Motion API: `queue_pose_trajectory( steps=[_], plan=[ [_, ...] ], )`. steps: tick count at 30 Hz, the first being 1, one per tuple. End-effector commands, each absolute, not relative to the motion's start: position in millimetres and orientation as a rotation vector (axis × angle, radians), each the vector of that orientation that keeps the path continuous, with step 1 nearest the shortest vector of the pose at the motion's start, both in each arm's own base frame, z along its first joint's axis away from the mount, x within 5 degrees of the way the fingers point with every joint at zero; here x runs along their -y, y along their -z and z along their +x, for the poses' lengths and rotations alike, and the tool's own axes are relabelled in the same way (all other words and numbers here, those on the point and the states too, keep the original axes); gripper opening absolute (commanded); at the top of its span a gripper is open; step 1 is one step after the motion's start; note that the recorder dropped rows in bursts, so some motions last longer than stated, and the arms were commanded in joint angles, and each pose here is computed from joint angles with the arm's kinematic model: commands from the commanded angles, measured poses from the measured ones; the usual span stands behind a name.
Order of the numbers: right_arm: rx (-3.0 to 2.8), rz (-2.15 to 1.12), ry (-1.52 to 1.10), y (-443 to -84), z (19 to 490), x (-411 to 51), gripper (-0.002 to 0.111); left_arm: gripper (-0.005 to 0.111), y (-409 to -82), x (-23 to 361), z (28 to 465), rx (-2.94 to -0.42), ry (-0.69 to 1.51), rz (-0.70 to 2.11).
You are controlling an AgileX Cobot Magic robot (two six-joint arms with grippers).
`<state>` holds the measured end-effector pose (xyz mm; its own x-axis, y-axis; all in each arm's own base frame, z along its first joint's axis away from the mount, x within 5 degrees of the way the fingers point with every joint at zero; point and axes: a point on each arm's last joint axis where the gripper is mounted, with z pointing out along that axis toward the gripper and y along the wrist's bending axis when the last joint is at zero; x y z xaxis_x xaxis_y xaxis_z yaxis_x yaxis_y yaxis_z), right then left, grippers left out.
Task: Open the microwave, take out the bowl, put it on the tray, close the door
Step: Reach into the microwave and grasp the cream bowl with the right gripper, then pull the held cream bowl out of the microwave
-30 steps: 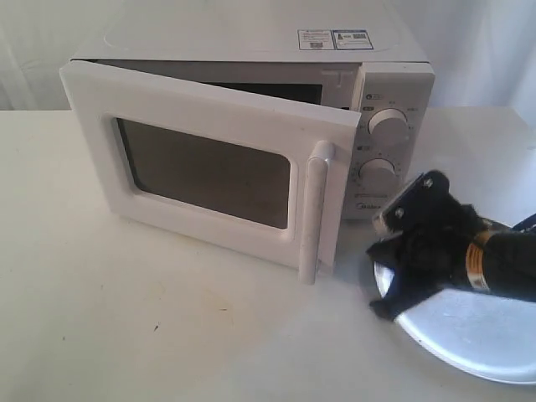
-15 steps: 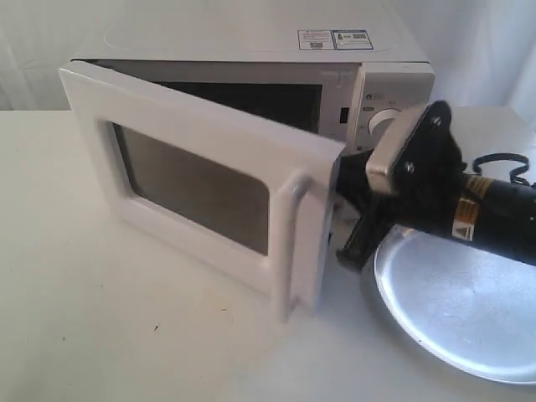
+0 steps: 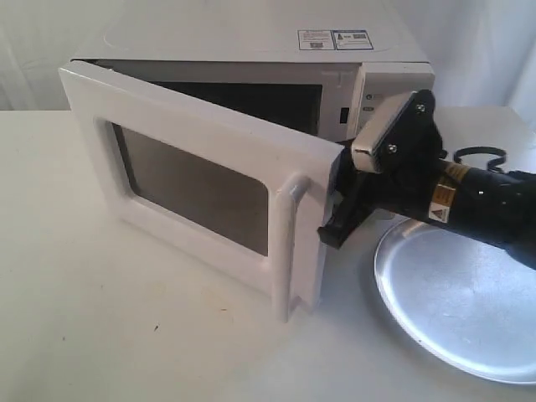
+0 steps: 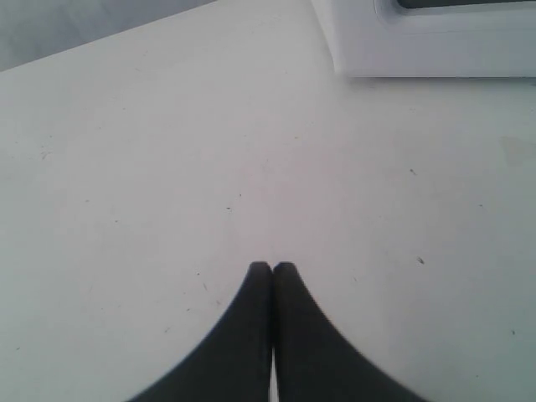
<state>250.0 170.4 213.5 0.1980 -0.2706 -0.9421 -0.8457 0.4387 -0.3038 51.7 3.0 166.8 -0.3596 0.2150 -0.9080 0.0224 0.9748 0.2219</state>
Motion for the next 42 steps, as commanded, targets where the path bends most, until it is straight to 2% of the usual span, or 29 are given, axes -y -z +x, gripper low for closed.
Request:
queue_pose_trajectory(
  steps=[1,6,10,17,21,26,33,40,42],
  plan=[
    [-1.280,-1.221,-0.666,-202.1,243.5,-209.7,0.000,0.000,-166.3,-2.6,51.6,-1.931,-0.193,0.168],
    [-1.040,-1.470,-0.800,-203.3,213.6,-230.4,0.000,0.000,-166.3,-2.6,51.6,-1.931,-0.193,0.168],
    [-0.907,-1.451,-0.922,-226.8,198.0,-228.2,0.000,0.000,-166.3,-2.6,51.6,-1.931,-0.193,0.168],
    [-1.178,-1.169,-0.662,-248.0,229.1,-219.3,0.000,0.000,-166.3,-2.6,51.6,-1.931,-0.193,0.168],
    [-1.200,-1.142,-0.514,-234.3,249.2,-222.1,0.002,0.000,-166.3,-2.6,51.6,-1.931,-0.193,0.168],
    [-1.065,-1.207,-0.450,-209.6,270.0,-244.0,0.022,0.000,-166.3,-2.6,51.6,-1.931,-0.193,0.168],
    [-1.092,-1.145,-0.418,-175.3,323.9,-282.1,0.065,0.000,-166.3,-2.6,51.6,-1.931,-0.193,0.168],
    [-1.356,-1.267,-0.224,-127.6,380.4,-309.9,0.068,0.000,-166.3,-2.6,51.6,-1.931,-0.193,0.168],
    [-1.401,-1.297,-0.184,-123.1,387.4,-316.3,0.065,0.000,-166.3,-2.6,51.6,-1.931,-0.193,0.168]
  ],
)
